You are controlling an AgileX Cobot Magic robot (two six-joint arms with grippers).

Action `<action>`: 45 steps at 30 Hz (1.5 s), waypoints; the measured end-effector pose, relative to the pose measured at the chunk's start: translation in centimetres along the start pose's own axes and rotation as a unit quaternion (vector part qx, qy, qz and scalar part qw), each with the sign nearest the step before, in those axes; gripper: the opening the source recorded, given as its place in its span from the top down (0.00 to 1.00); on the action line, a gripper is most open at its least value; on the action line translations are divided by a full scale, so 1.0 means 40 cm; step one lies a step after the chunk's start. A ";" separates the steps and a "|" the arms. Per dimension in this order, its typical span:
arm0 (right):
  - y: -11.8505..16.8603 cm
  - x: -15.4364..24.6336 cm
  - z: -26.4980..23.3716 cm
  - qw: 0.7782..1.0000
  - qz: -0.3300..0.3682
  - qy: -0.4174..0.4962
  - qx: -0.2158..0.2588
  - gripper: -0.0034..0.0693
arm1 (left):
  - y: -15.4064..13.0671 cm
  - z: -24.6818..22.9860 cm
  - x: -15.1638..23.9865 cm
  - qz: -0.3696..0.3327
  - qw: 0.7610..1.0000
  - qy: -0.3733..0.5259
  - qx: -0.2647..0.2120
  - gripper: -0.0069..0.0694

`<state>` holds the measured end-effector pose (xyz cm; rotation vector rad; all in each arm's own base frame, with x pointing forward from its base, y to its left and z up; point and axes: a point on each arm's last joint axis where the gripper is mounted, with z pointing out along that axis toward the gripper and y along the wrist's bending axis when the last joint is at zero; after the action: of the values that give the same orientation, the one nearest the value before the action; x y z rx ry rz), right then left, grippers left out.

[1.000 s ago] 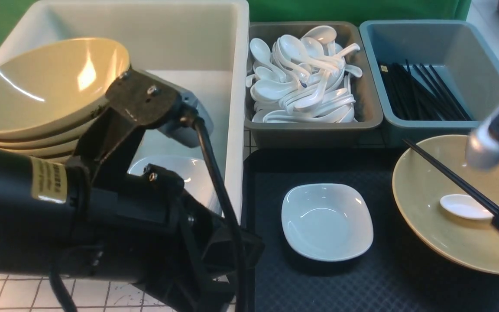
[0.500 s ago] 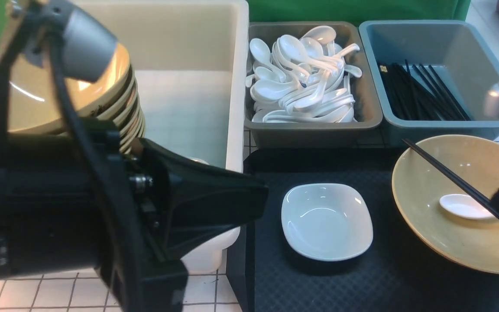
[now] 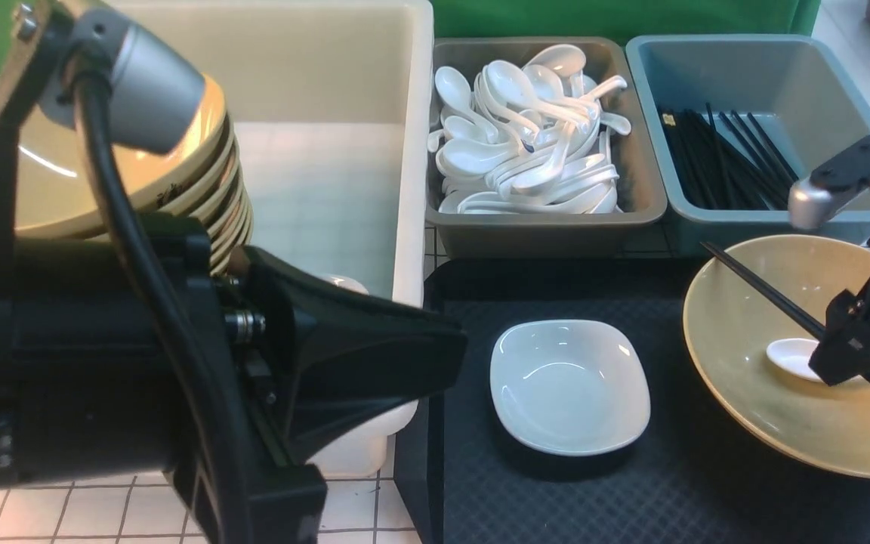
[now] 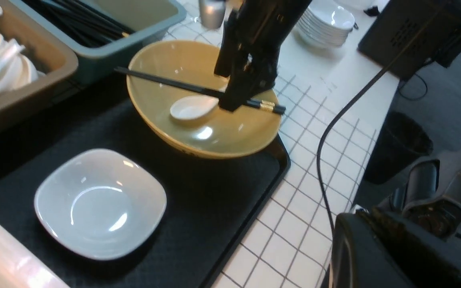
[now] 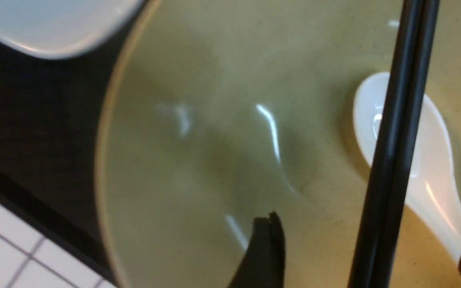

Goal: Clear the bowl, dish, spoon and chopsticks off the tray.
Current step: Use the right arm to grab the chopsticks, then use the right arm to put the chopsticks into the small storage box on the right

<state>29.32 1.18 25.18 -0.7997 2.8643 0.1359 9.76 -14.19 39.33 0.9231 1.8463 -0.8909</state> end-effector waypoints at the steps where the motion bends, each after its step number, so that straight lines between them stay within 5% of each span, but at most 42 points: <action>1: -0.005 -0.001 0.011 1.000 -0.001 0.007 0.001 0.15 | 0.000 0.000 0.000 0.000 1.000 0.000 0.000 0.91; 9: -0.026 -0.014 0.070 1.000 -0.001 0.029 -0.002 0.26 | 0.000 0.000 0.000 0.000 1.000 0.000 0.000 0.91; 13: -0.029 -0.015 0.085 0.999 0.000 0.038 -0.007 0.41 | 0.000 0.000 0.000 0.000 1.000 0.000 0.000 0.91; 20: -0.024 -0.008 0.083 0.998 0.000 0.053 -0.017 0.82 | 0.000 0.000 0.000 0.000 1.000 0.000 0.000 0.91; 24: -0.016 -0.002 0.057 0.998 0.017 0.054 -0.018 0.82 | 0.000 0.000 0.000 0.002 1.000 0.000 0.000 0.91; 32: -0.029 -0.073 -0.143 0.985 0.146 -0.091 0.030 0.82 | 0.004 0.000 -0.010 0.006 1.000 -0.022 -0.009 0.91; 37: -0.124 -0.202 -0.173 0.967 0.188 -0.171 -0.011 0.82 | 0.012 -0.002 -0.031 0.005 0.997 -0.069 -0.027 0.91; 45: -0.288 -0.379 -0.049 0.955 0.204 -0.216 -0.023 0.82 | 0.016 -0.004 -0.042 0.004 0.995 -0.092 -0.035 0.91</action>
<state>47.83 -1.23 29.36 -0.1414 2.5628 0.3761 10.84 -14.17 40.76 0.7779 1.7041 -0.8711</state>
